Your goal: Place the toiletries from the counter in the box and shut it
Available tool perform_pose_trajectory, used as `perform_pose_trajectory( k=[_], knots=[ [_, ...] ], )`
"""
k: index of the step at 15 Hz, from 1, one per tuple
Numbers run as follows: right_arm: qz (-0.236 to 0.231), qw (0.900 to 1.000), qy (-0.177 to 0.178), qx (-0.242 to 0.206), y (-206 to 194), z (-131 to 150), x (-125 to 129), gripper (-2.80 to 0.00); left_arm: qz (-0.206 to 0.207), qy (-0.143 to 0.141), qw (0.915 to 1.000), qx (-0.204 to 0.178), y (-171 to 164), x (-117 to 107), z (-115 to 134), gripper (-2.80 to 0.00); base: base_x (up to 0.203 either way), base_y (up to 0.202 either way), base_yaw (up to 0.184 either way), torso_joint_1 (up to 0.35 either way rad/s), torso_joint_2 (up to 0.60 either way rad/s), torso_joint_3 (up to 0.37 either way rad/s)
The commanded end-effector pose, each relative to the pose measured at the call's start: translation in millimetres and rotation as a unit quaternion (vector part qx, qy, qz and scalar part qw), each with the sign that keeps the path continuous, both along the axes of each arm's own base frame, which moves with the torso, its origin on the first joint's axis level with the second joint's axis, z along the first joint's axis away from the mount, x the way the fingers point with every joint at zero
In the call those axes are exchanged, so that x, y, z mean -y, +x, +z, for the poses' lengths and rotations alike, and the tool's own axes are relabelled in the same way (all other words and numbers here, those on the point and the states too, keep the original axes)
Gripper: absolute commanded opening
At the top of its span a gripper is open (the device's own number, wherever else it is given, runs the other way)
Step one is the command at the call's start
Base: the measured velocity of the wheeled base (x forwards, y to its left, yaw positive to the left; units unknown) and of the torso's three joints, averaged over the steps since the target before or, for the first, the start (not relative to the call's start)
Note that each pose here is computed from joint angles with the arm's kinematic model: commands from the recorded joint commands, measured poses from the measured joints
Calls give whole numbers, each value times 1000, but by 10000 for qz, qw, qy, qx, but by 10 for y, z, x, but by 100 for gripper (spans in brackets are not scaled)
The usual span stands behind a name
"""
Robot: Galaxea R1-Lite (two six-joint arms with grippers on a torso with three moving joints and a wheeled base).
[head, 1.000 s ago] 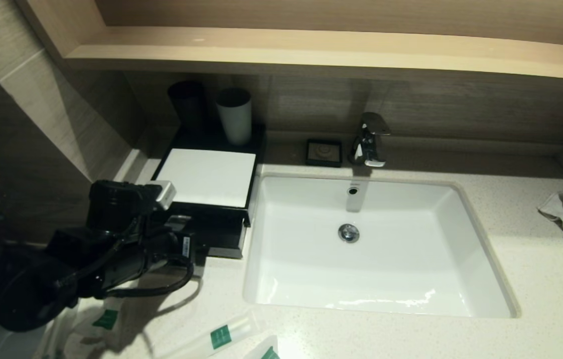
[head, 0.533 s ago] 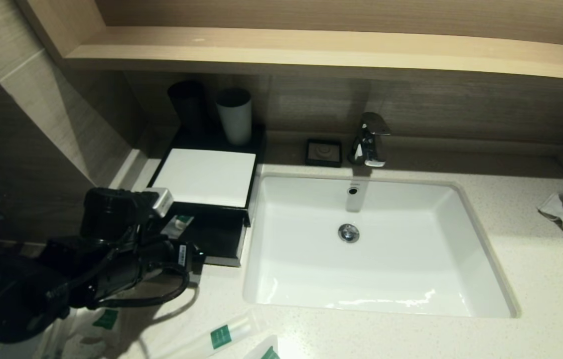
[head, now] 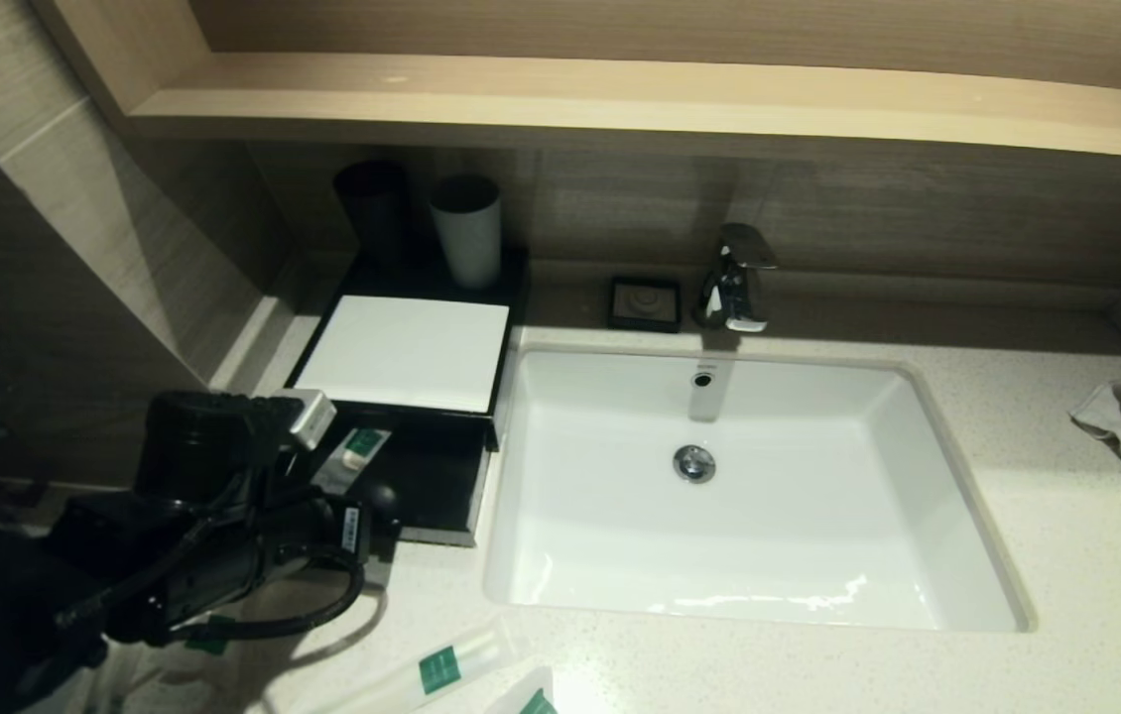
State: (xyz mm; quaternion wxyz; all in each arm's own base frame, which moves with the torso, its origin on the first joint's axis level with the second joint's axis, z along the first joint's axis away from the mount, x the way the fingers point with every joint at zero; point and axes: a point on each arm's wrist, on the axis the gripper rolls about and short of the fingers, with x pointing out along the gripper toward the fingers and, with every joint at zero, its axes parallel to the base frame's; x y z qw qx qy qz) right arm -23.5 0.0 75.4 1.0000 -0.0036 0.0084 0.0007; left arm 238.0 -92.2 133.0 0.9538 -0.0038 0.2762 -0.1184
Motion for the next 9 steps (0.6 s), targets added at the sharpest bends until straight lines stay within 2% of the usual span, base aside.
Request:
perform_pose_trajectory(
  k=[1, 9],
  knots=[
    [1, 10000, -4, 0, 0, 0, 0, -280, -31, 1, 10000, -24, -40, 4, -16, -280, 0, 0, 0, 0, 0, 0],
    [1, 10000, -2, 0, 0, 0, 0, -280, -91, -1, 10000, -24, -154, -10, -13, -280, 0, 0, 0, 0, 0, 0]
  ],
)
